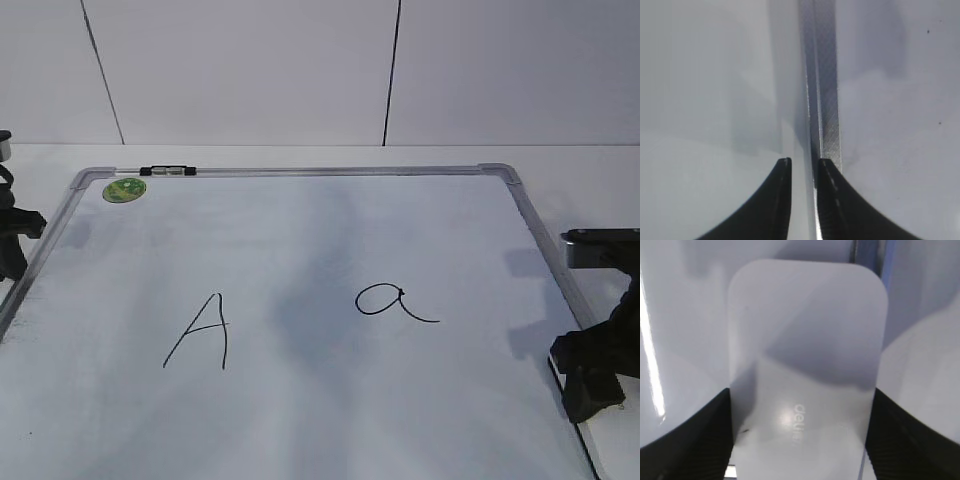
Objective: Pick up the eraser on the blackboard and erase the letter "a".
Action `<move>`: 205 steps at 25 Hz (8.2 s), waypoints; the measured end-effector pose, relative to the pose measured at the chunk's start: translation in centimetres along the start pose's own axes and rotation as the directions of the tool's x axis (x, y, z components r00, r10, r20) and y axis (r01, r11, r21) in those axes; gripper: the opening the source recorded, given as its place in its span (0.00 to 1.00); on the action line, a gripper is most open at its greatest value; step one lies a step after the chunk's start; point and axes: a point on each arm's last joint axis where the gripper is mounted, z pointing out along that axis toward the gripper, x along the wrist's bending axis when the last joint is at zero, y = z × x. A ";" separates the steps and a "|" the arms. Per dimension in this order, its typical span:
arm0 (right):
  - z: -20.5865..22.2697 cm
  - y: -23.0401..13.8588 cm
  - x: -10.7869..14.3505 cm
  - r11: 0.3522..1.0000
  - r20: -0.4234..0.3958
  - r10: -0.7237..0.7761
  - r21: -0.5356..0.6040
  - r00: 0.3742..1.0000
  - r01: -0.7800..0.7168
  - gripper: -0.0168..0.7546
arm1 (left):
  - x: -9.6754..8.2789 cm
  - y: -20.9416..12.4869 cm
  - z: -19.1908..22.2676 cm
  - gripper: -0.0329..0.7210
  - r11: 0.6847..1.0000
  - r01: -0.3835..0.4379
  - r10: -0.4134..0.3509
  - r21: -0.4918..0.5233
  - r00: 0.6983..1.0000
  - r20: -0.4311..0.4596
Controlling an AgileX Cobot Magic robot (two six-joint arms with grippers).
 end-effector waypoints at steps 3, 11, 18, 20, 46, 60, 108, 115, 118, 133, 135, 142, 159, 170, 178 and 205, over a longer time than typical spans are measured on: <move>0.0 0.0 0.0 1.000 0.001 -0.001 0.000 1.000 0.001 0.79 | 0.0 0.0 0.3 0.21 1.000 0.001 -0.001 0.009 1.000 0.000; 0.0 0.0 0.0 1.000 0.003 -0.002 0.000 1.000 0.002 0.79 | 0.0 0.2 1.0 0.21 1.000 0.013 -0.013 0.025 1.000 0.011; 0.0 0.0 0.0 1.000 0.003 -0.002 0.000 1.000 0.002 0.79 | 0.0 0.2 1.0 0.22 0.999 0.015 -0.015 0.029 1.000 0.014; 0.0 0.0 0.0 1.000 0.003 -0.003 0.000 1.000 0.003 0.79 | 0.0 0.2 1.0 0.22 0.999 0.015 -0.016 0.029 1.000 0.014; 0.0 0.0 -0.1 1.000 0.009 -0.007 0.001 1.000 0.007 0.79 | 0.1 0.2 1.0 0.35 0.999 0.030 -0.031 0.035 0.999 0.023; 0.0 0.0 -0.1 1.000 0.011 -0.009 0.001 1.000 0.009 0.79 | -0.1 0.0 1.2 0.35 0.997 0.051 -0.054 0.053 0.998 0.044; -8.0 3.4 0.5 0.995 0.004 -0.022 -0.094 1.000 0.022 0.79 | -0.2 0.1 1.2 0.13 0.997 0.058 -0.061 0.054 0.997 0.051; -9.5 3.6 0.7 0.997 -0.008 -0.019 -0.079 1.000 0.018 0.79 | -0.2 0.1 1.2 0.13 0.997 0.058 -0.061 0.054 0.997 0.051; -9.5 3.5 0.7 0.997 -0.003 -0.020 -0.073 1.000 0.020 0.79 | -0.2 0.1 1.2 0.13 0.997 0.058 -0.061 0.054 0.997 0.051; -8.1 5.5 4.5 0.991 -0.018 -0.128 -0.043 0.992 0.127 0.78 | -0.1 0.1 1.2 0.13 0.997 0.055 -0.057 0.055 0.997 0.048; -7.7 6.6 5.4 0.988 -0.021 -0.145 -0.050 0.989 0.144 0.78 | -0.1 0.1 1.2 0.13 0.997 0.055 -0.057 0.055 0.997 0.048; -4.8 10.7 7.3 0.981 -0.039 -0.193 -0.022 0.980 0.193 0.78 | -0.1 0.1 1.2 0.13 0.997 0.055 -0.057 0.055 0.997 0.048; 0.5 13.4 13.8 0.924 -0.011 -0.382 0.011 0.924 0.382 0.78 | -0.1 0.1 1.2 0.13 0.997 0.055 -0.057 0.055 0.997 0.048; 0.5 11.4 18.2 0.865 0.000 -0.501 -0.003 0.865 0.501 0.78 | -0.1 0.1 1.2 0.14 0.997 0.056 -0.058 0.055 0.997 0.049; 0.5 13.7 14.4 0.920 0.059 -0.390 -0.016 0.919 0.391 0.78 | -0.1 0.1 1.2 0.14 0.997 0.056 -0.058 0.055 0.997 0.049; 0.6 11.7 18.4 0.868 -0.059 -0.497 -0.029 0.866 0.496 0.78 | -0.2 0.1 1.2 0.14 0.997 0.058 -0.061 0.054 0.997 0.052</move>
